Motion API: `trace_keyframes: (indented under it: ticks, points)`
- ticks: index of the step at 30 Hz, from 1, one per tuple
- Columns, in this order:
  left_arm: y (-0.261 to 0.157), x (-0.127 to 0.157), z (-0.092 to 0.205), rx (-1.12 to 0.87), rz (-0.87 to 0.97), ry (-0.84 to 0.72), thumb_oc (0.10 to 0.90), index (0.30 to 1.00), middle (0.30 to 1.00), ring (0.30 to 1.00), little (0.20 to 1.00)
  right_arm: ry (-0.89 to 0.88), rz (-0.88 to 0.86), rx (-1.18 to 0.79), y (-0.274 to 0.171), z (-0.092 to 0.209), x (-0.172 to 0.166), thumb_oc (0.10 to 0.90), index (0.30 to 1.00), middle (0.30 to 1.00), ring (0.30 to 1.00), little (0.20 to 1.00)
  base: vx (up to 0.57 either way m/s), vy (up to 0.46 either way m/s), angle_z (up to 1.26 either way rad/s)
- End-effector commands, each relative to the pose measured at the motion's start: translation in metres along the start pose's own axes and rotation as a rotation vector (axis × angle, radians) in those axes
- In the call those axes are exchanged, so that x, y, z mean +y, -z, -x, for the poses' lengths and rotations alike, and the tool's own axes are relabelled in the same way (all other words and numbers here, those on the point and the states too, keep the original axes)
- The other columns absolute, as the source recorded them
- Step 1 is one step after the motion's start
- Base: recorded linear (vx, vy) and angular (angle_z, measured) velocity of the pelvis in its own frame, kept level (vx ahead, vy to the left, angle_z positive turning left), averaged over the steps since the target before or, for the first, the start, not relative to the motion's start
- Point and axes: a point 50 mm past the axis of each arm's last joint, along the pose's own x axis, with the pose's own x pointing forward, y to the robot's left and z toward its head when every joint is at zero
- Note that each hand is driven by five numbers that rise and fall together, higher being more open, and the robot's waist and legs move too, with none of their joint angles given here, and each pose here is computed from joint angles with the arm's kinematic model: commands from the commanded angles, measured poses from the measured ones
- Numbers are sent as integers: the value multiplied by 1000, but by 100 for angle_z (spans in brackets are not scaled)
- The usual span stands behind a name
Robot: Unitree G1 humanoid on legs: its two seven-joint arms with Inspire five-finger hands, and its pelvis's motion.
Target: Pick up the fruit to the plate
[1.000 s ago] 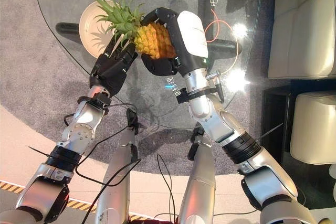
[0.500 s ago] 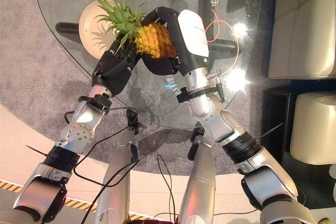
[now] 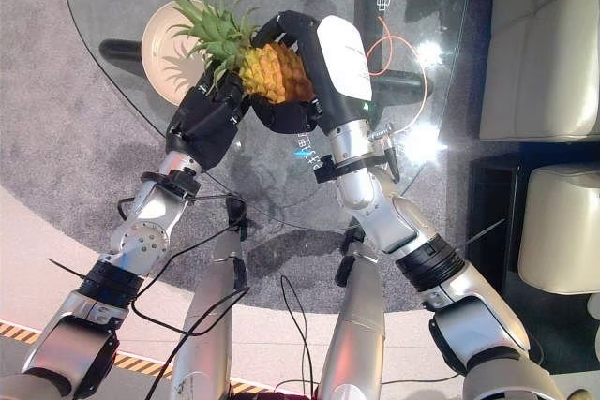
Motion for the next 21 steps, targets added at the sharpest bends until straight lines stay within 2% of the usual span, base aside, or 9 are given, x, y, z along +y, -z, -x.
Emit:
trace_keyframes:
  ticks: [1,10,21]
  points:
    - [-56,-75,-18,-331,79,307,800,900,900,900,900,60,-90,-385,-77,-18,-19,100,300,300,300,200,0,0,0]
    - [-70,-76,-11,-490,122,223,800,900,900,900,900,67,-96,-372,-77,-20,-16,100,300,300,300,200,0,0,0]
    - [-68,-91,-11,-469,54,301,800,900,900,900,900,72,-84,-317,-71,-22,-16,100,300,300,300,200,0,0,0]
